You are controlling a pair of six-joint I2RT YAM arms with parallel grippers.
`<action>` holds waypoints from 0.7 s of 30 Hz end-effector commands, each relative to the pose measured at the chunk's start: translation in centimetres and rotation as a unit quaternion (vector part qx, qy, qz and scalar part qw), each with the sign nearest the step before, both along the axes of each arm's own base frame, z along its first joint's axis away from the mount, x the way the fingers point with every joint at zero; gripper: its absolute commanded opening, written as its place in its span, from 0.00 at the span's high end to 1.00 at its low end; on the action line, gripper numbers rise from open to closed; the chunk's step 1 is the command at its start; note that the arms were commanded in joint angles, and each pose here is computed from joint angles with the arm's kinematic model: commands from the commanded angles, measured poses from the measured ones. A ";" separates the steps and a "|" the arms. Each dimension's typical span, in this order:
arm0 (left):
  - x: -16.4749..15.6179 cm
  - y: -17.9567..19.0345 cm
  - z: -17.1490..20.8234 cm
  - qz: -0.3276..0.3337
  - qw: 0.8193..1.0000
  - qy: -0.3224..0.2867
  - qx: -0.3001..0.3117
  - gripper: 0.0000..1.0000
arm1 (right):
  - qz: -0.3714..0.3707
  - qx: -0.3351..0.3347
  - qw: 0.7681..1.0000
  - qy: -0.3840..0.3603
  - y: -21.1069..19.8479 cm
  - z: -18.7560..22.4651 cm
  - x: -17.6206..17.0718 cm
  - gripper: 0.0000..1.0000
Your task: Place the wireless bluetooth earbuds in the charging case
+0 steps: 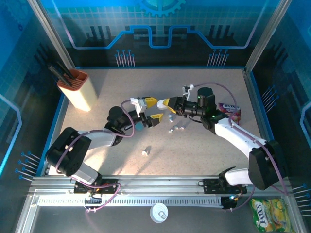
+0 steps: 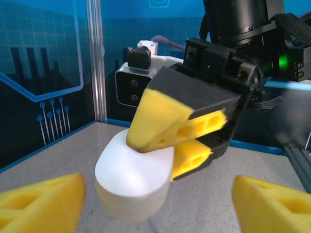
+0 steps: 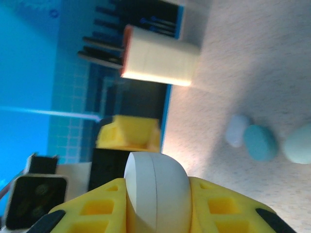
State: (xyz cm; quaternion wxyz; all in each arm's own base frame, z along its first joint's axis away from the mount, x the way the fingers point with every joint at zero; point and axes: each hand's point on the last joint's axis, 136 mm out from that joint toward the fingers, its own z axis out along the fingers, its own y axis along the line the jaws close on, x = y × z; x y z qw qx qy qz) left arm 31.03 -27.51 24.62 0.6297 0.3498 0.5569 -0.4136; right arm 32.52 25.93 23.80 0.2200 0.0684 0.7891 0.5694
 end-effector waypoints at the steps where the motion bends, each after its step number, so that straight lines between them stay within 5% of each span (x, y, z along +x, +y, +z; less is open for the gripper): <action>1: 0.2 1.4 -1.2 0.033 0.999 0.013 0.022 0.14 | -0.042 -0.063 0.997 0.005 -2.2 -3.4 1.6 0.81; 5: 0.4 2.9 -3.6 0.077 0.994 0.046 0.067 0.06 | -0.070 -0.136 0.988 0.034 -4.2 -7.9 3.6 0.81; 21: 0.7 7.0 -9.5 0.179 0.933 0.181 0.253 0.02 | -0.111 -0.205 0.967 0.100 -4.9 -18.2 13.2 0.81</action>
